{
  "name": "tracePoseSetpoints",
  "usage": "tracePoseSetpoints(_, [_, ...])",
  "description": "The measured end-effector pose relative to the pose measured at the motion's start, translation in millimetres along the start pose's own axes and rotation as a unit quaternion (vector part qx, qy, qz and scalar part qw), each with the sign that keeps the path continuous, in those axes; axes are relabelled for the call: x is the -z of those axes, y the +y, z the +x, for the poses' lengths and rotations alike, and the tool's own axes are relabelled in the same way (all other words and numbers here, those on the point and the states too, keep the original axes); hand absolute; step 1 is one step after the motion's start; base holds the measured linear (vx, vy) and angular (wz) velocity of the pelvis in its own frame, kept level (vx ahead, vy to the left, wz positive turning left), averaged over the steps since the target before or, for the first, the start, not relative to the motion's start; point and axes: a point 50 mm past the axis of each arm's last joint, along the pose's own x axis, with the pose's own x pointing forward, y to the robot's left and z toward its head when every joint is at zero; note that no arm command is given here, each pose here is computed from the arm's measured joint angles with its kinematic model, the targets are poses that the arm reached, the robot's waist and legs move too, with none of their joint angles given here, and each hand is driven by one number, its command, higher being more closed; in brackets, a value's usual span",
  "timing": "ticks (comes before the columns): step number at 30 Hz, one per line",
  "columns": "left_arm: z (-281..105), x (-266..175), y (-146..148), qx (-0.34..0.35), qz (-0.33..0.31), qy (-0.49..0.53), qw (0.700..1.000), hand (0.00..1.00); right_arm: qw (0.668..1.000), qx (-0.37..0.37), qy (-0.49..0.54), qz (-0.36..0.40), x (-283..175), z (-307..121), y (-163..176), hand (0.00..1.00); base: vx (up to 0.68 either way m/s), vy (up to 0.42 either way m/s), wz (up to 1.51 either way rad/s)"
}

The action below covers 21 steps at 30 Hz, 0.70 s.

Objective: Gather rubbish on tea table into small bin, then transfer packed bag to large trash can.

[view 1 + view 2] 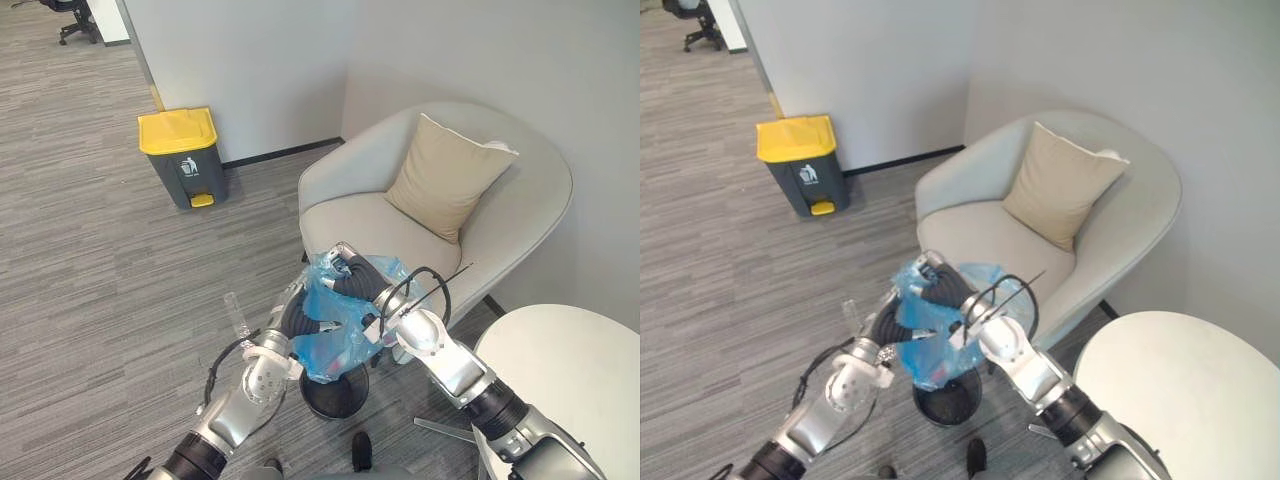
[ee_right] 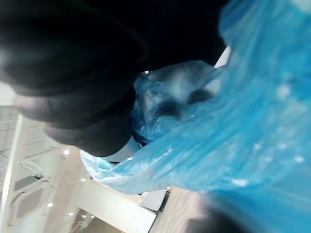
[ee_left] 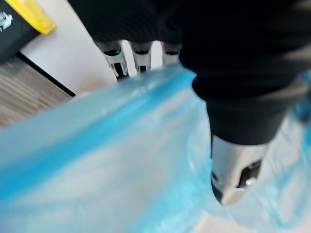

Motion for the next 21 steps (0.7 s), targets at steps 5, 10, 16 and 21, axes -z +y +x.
tracePoseSetpoints(5, [1,5,-9,0.005,-0.015,0.021,1.0,0.0,1.0,-0.011,-0.009,0.015,-4,4,9,1.0,0.0,0.0,0.0])
tracePoseSetpoints(10, [0,12,-8,0.003,-0.011,0.04,0.999,0.0,0.998,-0.023,-0.018,0.052,-8,8,17,1.0,0.0,0.0,0.0])
tracePoseSetpoints(16, [-2,31,-13,0.003,-0.007,0.091,0.996,1.0,0.992,-0.072,-0.027,0.099,-17,10,39,1.0,0.0,0.0,-0.04])
tracePoseSetpoints(21, [-5,45,-19,0.015,0.006,0.129,0.992,1.0,0.989,-0.094,-0.021,0.115,-18,11,50,1.0,0.0,0.0,0.0])
